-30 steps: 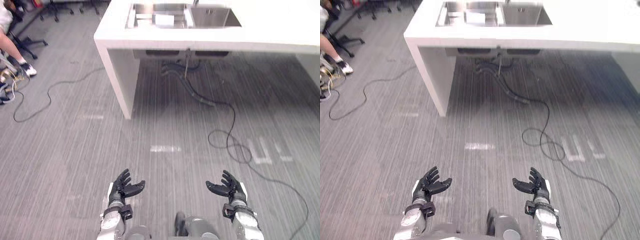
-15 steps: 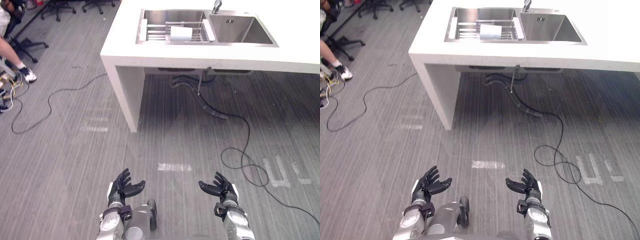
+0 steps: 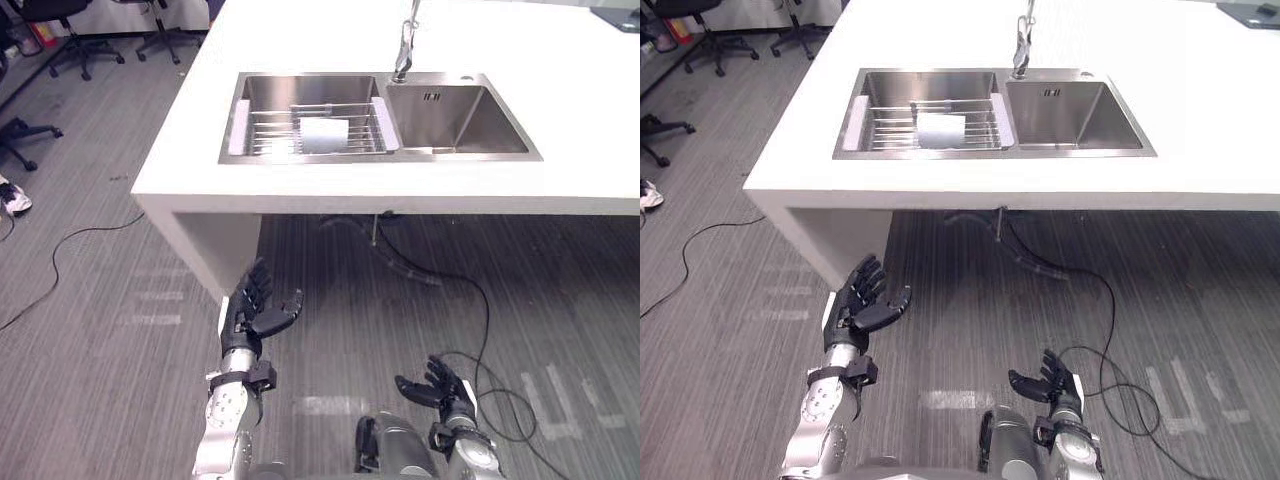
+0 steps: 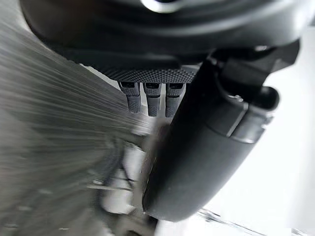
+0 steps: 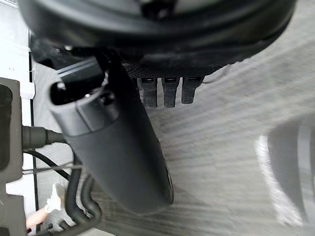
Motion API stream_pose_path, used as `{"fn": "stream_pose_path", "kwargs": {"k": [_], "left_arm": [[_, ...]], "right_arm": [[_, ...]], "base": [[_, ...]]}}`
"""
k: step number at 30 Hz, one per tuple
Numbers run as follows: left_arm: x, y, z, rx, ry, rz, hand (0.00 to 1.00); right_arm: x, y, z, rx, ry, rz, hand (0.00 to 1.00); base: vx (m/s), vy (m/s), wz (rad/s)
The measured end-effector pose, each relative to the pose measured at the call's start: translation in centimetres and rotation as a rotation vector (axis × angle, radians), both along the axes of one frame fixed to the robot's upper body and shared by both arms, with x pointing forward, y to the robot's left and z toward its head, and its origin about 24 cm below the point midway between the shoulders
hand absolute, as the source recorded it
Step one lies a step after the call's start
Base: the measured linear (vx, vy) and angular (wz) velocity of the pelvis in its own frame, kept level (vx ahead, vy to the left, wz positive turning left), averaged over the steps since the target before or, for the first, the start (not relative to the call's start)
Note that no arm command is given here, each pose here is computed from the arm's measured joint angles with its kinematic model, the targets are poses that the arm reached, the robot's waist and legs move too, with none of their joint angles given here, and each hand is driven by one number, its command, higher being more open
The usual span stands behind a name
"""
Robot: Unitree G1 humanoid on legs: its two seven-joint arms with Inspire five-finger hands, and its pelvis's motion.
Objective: Walk over to the sink, pick up the cup, carry it to the dishwasher, place the cup inside the dishwasher, then close the dishwasher door
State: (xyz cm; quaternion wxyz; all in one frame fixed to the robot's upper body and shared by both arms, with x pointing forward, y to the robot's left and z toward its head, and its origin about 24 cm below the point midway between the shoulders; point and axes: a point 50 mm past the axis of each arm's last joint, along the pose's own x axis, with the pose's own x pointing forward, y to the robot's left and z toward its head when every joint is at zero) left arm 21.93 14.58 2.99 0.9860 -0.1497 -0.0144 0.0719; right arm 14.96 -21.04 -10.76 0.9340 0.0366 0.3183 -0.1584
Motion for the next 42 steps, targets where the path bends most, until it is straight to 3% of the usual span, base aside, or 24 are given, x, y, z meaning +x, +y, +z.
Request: {"fn": "stream_pose_path", "kwargs": {"k": [5, 11, 16, 20, 24, 29, 35, 39, 42], "left_arm": [[-0.3, -1.0, 5.3, -0.033, -0.250, -0.011, 0.90], [-1.6, 0.0, 9.6, -0.069, -0.489, 0.049, 0.90], [-1.9, 1.4, 8.9, -0.034, -0.458, 0.111, 0.90], [-2.0, 1.1, 8.5, 0.010, -0.430, 0.077, 0.90], [-2.0, -0.4, 8.5, 0.065, -0.420, -0.019, 0.90], [-1.9, -0.6, 8.9, 0.105, -0.443, -0.026, 0.90], [-0.6, -1.8, 8.8, 0.184, -0.425, -0.073, 0.90], [-0.3, -1.8, 9.2, 0.193, -0.447, -0.077, 0.90], [0.3, -1.5, 10.2, 0.326, -0.498, -0.086, 0.90]], "right_arm": [[-0.8, -0.1, 0.2, -0.011, -0.012, -0.008, 0.90], [-2.2, -0.8, -0.2, -0.025, 0.028, -0.026, 0.90], [-0.5, 0.5, -0.9, 0.018, 0.044, 0.014, 0.90], [-0.1, 0.6, -0.8, 0.017, 0.035, 0.030, 0.90], [-2.2, 1.2, -1.9, 0.041, 0.103, 0.028, 0.90], [-2.8, 1.6, -2.0, 0.059, 0.108, 0.026, 0.90], [-2.6, -0.4, -1.4, 0.013, 0.095, 0.025, 0.90], [-3.5, -0.9, -1.3, 0.009, 0.097, 0.026, 0.90], [-4.3, 0.1, -1.8, 0.053, 0.115, 0.055, 0.90]], "base": [[0.30, -0.067, -0.05], [0.25, 0.194, -0.01], [0.26, 0.218, -0.09], [0.18, 0.099, -0.44], [0.23, -0.014, -0.08], [0.32, -0.226, 0.06], [0.25, -0.174, 0.11], [0.10, -0.035, 0.24], [0.09, 0.017, 0.17]]}}
